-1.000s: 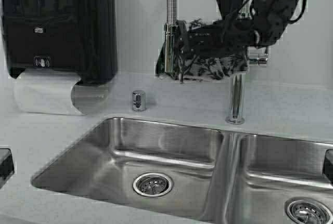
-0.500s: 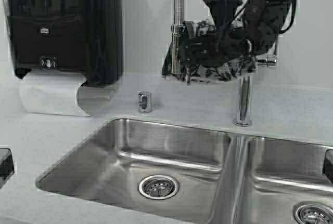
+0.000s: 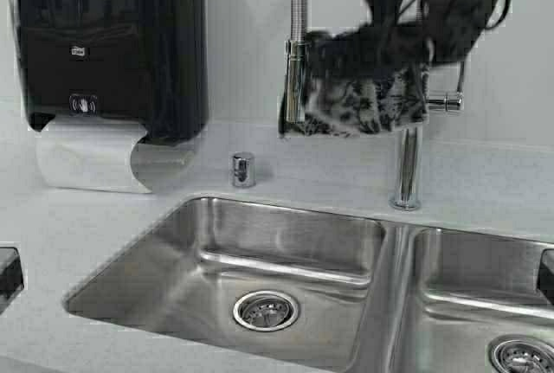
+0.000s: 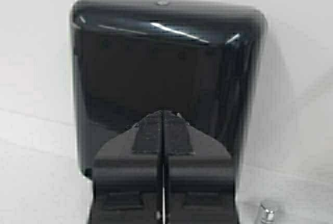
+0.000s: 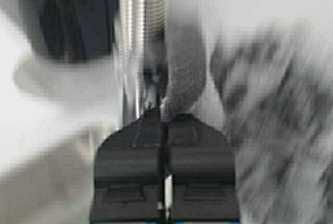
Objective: Get the cloth and wipe up the spill under the wine glass
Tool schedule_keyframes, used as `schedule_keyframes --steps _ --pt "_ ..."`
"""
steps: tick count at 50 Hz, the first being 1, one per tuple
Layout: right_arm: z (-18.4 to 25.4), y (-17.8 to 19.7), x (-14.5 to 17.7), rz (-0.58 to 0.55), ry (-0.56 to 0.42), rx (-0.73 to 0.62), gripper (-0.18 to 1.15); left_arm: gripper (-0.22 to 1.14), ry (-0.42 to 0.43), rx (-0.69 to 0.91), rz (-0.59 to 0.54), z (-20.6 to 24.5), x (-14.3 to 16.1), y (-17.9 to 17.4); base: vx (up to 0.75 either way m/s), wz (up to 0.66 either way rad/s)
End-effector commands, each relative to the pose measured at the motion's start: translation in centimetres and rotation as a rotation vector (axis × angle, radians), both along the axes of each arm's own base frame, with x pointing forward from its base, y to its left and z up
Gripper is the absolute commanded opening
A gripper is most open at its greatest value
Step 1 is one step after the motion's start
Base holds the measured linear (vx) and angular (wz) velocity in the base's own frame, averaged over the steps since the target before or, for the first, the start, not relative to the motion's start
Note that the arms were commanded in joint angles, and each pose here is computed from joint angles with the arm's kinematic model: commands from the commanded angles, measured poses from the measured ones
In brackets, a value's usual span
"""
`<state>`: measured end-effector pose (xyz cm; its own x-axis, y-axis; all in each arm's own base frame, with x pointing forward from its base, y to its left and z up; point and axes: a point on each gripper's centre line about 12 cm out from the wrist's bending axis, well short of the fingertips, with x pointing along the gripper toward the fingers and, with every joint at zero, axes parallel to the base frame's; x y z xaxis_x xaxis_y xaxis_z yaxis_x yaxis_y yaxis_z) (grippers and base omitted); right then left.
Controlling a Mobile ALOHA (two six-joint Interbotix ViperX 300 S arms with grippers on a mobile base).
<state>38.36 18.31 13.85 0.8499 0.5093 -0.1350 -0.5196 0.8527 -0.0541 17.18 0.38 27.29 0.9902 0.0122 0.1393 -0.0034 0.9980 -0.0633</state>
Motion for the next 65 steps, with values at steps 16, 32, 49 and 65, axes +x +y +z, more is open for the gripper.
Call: schedule_keyframes --steps 16,32,49,65 --pt "22.0 -1.4 -3.1 -0.013 -0.431 0.179 0.06 0.03 0.006 0.001 0.0 0.1 0.3 0.0 -0.05 0.01" --pt "32.7 -2.2 -7.4 0.0 -0.593 0.245 0.06 0.03 0.009 -0.002 0.0 -0.1 0.3 0.0 -0.07 0.02" --pt "27.5 -0.2 -11.2 0.094 -0.403 0.177 0.06 0.03 0.016 -0.023 0.005 -0.4 0.2 0.1 -0.06 0.05" --pt "23.5 -1.9 -14.4 0.102 -0.33 0.145 0.06 0.03 0.01 -0.053 0.009 -0.2 0.3 0.2 -0.1 0.14"
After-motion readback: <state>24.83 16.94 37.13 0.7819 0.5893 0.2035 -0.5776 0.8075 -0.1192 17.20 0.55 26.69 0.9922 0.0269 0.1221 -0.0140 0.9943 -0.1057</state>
